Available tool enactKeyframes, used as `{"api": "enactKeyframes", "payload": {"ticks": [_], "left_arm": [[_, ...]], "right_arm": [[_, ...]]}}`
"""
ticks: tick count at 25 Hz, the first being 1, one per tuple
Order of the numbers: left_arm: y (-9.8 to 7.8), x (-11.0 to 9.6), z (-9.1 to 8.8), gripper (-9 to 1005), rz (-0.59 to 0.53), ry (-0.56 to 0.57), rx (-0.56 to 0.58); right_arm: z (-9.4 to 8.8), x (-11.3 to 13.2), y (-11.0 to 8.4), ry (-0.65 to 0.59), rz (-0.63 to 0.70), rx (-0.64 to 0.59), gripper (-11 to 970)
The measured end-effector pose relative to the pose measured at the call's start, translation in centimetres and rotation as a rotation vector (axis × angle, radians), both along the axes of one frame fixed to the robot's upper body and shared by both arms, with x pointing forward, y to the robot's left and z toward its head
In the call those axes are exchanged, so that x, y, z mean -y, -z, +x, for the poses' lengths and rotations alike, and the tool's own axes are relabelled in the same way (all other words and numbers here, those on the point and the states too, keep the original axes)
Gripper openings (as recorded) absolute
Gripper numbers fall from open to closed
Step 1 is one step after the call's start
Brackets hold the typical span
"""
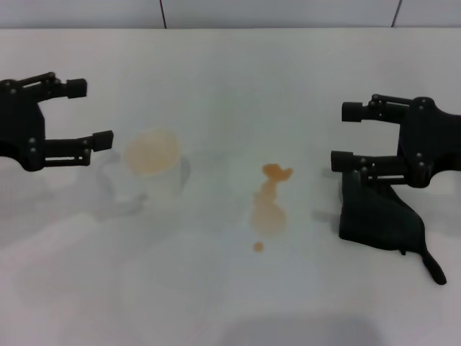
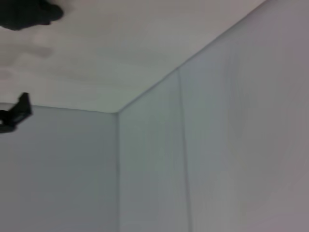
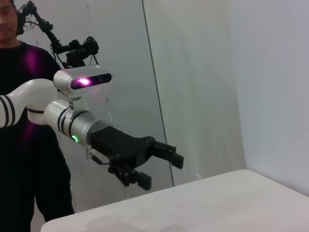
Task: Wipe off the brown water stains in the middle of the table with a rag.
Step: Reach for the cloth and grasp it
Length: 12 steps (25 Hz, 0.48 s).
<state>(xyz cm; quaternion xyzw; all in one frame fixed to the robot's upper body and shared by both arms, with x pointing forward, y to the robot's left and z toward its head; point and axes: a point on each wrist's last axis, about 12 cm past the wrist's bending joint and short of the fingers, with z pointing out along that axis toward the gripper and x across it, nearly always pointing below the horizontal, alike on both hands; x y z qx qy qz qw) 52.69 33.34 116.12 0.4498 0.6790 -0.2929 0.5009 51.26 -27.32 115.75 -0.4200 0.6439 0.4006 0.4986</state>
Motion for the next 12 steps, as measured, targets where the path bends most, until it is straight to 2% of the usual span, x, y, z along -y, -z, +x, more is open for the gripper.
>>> {"api": "enactKeyframes", "payload": {"ticks": [6,12], "left_arm": [[-1.4,1.0,0.9,887,0.062,0.12,-0.015],[-2.3,1.7,1.0,887,0.133,0.217,-0.089]], "right_arm": [[0.3,-0.2,-0.6,0.004,-0.002,0.01,823],[0.5,-0.4,-0.6,0.014,-0.002,0.006,823]]}}
